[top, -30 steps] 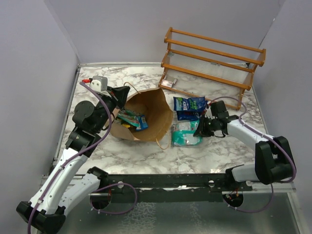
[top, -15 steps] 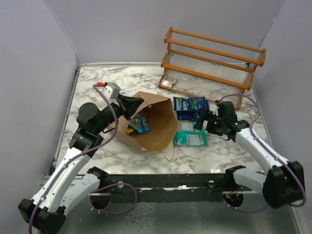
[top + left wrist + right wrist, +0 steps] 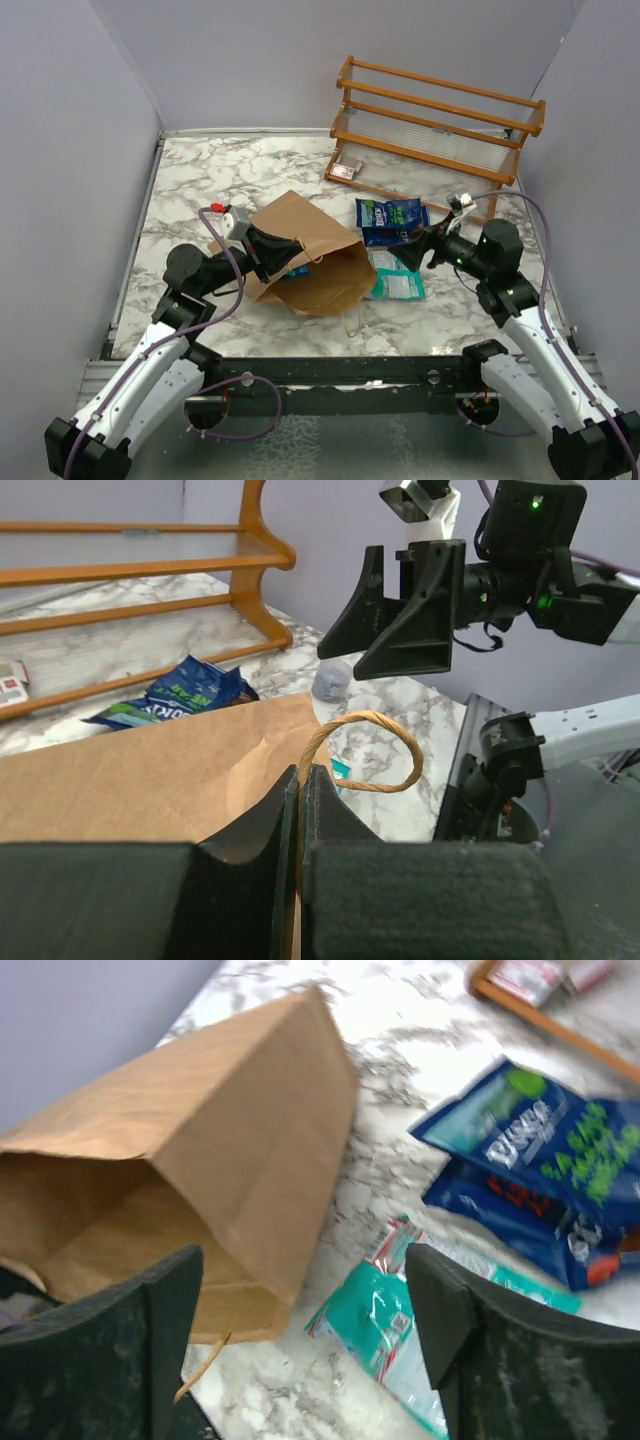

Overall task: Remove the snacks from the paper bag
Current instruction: Place the snack at the center of the board, then take out the snack from the paper bag, then place the snack at the center of the board.

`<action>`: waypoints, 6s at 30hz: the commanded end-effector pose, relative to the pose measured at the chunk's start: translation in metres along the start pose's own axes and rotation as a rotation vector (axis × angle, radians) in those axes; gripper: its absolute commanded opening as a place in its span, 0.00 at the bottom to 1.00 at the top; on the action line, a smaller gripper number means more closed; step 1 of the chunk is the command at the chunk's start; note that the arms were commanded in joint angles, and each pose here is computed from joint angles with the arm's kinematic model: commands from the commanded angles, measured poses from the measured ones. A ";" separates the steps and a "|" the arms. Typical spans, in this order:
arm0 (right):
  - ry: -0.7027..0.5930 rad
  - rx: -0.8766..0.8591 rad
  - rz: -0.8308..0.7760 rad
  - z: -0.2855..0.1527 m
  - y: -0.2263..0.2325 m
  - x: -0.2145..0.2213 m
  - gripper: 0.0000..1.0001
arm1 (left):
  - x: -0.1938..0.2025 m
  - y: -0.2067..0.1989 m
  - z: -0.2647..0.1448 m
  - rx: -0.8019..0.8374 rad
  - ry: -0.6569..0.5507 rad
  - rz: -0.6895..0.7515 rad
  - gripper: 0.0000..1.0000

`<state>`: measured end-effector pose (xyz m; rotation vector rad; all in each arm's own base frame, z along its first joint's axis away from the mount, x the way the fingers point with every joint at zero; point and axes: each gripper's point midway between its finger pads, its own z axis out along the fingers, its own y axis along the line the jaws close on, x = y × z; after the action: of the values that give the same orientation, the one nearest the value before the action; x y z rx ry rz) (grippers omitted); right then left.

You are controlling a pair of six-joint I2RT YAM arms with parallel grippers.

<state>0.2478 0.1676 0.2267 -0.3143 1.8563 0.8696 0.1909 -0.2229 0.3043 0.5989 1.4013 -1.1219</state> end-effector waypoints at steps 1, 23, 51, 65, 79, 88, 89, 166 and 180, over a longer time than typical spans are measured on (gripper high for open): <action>-0.100 -0.340 -0.266 -0.008 0.061 -0.004 0.76 | -0.005 -0.016 -0.003 0.064 -0.040 -0.052 0.00; -0.092 -0.371 -0.633 0.085 0.162 0.098 0.15 | -0.038 -0.002 0.010 -0.043 -0.176 -0.168 0.00; -0.140 -0.313 -0.942 0.185 0.162 0.127 0.53 | -0.074 -0.013 0.003 -0.045 -0.258 -0.088 0.00; -0.088 -0.302 -1.046 0.229 0.162 0.149 0.71 | -0.075 -0.018 0.001 -0.021 -0.276 -0.077 0.00; -0.107 -0.198 -1.030 0.240 0.155 0.130 0.23 | -0.078 -0.012 -0.005 -0.076 -0.280 -0.039 0.00; -0.106 -0.198 -0.975 0.204 0.152 0.112 0.02 | -0.079 0.008 -0.020 -0.208 -0.332 -0.009 0.00; -0.102 -0.201 -0.967 0.199 0.151 0.111 0.02 | -0.079 0.009 -0.022 -0.219 -0.337 -0.006 0.00; 0.286 -0.134 0.278 0.031 0.049 0.025 0.01 | -0.130 0.118 -0.051 -0.891 -0.369 0.150 0.00; 0.396 0.231 0.556 0.023 -0.119 0.132 0.01 | -0.128 0.114 -0.056 -0.883 -0.364 0.160 0.00</action>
<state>0.2461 0.1492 0.0695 0.2303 2.4515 1.2475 0.2920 -0.0969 0.3856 -0.1331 1.3430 -0.3745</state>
